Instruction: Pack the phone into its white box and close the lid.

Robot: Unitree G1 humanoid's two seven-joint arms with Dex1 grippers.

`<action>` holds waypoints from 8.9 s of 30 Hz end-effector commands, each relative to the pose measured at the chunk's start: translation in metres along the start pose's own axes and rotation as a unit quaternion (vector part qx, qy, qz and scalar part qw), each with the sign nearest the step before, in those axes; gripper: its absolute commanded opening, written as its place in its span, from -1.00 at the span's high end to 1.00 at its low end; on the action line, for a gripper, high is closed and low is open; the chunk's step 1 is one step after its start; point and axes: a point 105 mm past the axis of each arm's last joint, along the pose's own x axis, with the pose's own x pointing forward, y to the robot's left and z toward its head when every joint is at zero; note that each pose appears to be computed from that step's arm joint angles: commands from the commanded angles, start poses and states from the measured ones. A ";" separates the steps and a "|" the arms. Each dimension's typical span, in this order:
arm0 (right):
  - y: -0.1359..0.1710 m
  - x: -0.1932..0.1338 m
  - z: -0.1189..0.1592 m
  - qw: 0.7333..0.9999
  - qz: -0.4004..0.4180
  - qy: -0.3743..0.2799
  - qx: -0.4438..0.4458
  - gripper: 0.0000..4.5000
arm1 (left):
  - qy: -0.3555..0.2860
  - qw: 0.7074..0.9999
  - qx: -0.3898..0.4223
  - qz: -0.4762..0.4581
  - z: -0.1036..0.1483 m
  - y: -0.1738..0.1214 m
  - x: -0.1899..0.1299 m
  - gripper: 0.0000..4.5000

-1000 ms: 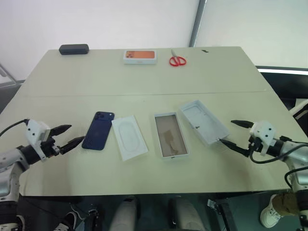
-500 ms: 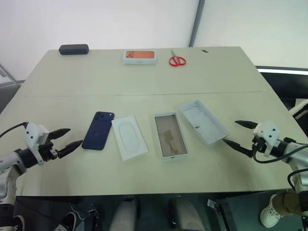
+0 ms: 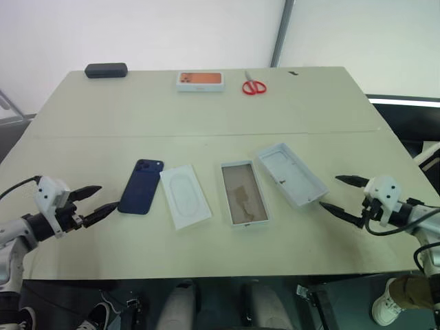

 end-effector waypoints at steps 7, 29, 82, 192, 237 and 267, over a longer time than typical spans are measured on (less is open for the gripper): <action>0.002 0.024 0.065 0.996 0.039 -0.061 -0.057 -1.00 | -0.029 0.995 -0.079 -0.057 0.031 -0.050 0.025 -0.74; 0.043 0.075 0.118 0.976 0.136 -0.119 -0.120 -1.00 | 0.028 0.953 -0.300 -0.044 0.009 -0.126 0.078 -0.74; 0.074 0.081 0.130 0.972 0.177 -0.146 -0.059 -1.00 | 0.026 0.901 -0.430 -0.054 0.009 -0.126 0.106 0.98; 0.113 0.204 0.107 0.966 0.177 -0.035 -0.185 0.98 | -0.082 0.990 -0.099 -0.061 0.072 -0.081 0.089 -0.53; 0.081 0.202 0.106 0.963 0.114 -0.026 -0.242 0.98 | -0.046 0.991 -0.121 -0.028 0.062 -0.057 0.091 -0.53; 0.174 0.265 0.187 0.961 0.177 -0.086 -0.193 0.98 | 0.120 0.943 -0.311 -0.007 -0.006 0.004 0.057 -0.53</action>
